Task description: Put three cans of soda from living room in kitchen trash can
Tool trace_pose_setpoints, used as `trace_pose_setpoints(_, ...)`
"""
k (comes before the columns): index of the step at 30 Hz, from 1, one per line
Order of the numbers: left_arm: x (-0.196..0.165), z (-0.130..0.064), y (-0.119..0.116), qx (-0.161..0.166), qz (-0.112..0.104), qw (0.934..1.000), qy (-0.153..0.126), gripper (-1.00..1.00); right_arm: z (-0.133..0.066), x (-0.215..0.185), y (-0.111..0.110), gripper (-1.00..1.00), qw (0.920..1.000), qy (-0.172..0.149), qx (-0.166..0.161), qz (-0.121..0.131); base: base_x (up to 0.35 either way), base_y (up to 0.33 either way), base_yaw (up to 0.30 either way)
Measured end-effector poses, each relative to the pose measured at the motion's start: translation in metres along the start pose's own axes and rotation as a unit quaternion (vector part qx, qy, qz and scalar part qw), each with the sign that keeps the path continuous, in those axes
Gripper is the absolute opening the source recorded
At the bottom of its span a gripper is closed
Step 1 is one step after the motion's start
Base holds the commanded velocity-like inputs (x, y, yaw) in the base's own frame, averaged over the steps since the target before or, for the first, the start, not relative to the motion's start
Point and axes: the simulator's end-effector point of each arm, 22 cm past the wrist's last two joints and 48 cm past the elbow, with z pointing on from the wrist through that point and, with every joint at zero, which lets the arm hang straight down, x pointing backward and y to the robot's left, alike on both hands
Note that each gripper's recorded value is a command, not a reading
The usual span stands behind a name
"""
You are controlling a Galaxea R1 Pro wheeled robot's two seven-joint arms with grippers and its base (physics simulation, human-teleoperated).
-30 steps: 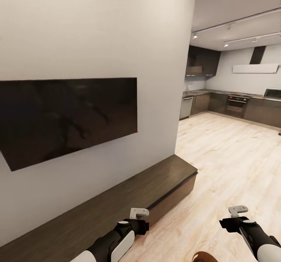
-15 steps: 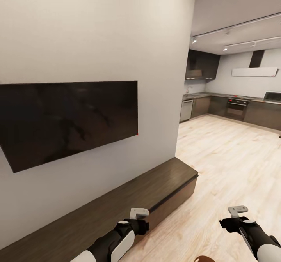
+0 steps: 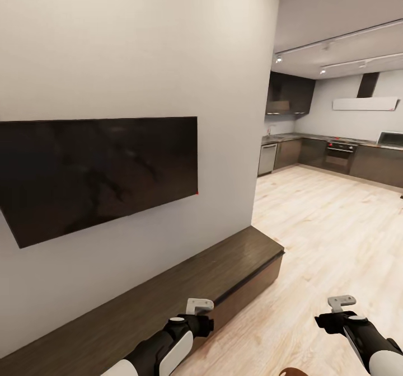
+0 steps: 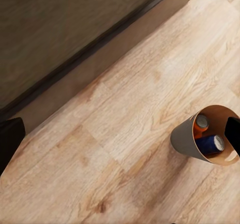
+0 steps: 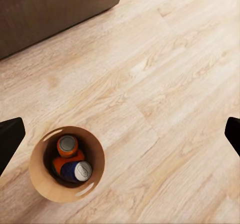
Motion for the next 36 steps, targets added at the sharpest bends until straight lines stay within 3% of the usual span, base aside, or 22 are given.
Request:
trace_pose_setpoints(4, 0.001, 0.000, 0.000, 0.000, 0.001, 1.0000, 0.001, 1.00, 0.000, 0.001, -0.001, 1.00, 1.0000, 0.002, 0.000, 0.001, 0.000, 0.000, 0.000)
trace_pose_setpoints(10, 0.022, 0.005, 0.017, -0.019, 0.003, 0.9995, 0.027, 1.00, 0.000, 0.003, -0.007, 1.00, 1.0000, 0.005, 0.006, 0.003, 0.000, 0.000, 0.000)
trace_pose_setpoints(16, 0.070, 0.011, 0.057, -0.062, 0.002, 0.9951, 0.076, 1.00, -0.002, 0.024, -0.009, 1.00, 0.9985, 0.053, 0.011, 0.010, 0.000, 0.000, 0.000)
trace_pose_setpoints(21, 0.090, 0.011, 0.072, -0.077, 0.000, 0.9924, 0.096, 1.00, -0.002, 0.042, -0.010, 1.00, 0.9968, 0.078, 0.009, 0.016, 0.000, 0.000, 0.000)
trace_pose_setpoints(25, 0.100, 0.011, 0.077, -0.082, -0.002, 0.9910, 0.105, 1.00, -0.003, 0.069, -0.007, 1.00, 0.9946, 0.102, 0.006, 0.016, 0.000, 0.000, 0.000)
trace_pose_setpoints(30, 0.122, 0.010, 0.103, -0.111, -0.007, 0.9875, 0.112, 1.00, -0.009, 0.128, -0.011, 1.00, 0.9895, 0.144, 0.013, 0.012, 0.000, 0.000, 0.000)
trace_pose_setpoints(36, 0.138, 0.007, 0.119, -0.128, -0.007, 0.9846, 0.119, 1.00, -0.019, 0.182, -0.009, 1.00, 0.9829, 0.178, 0.018, 0.041, 0.000, 0.000, 0.000)
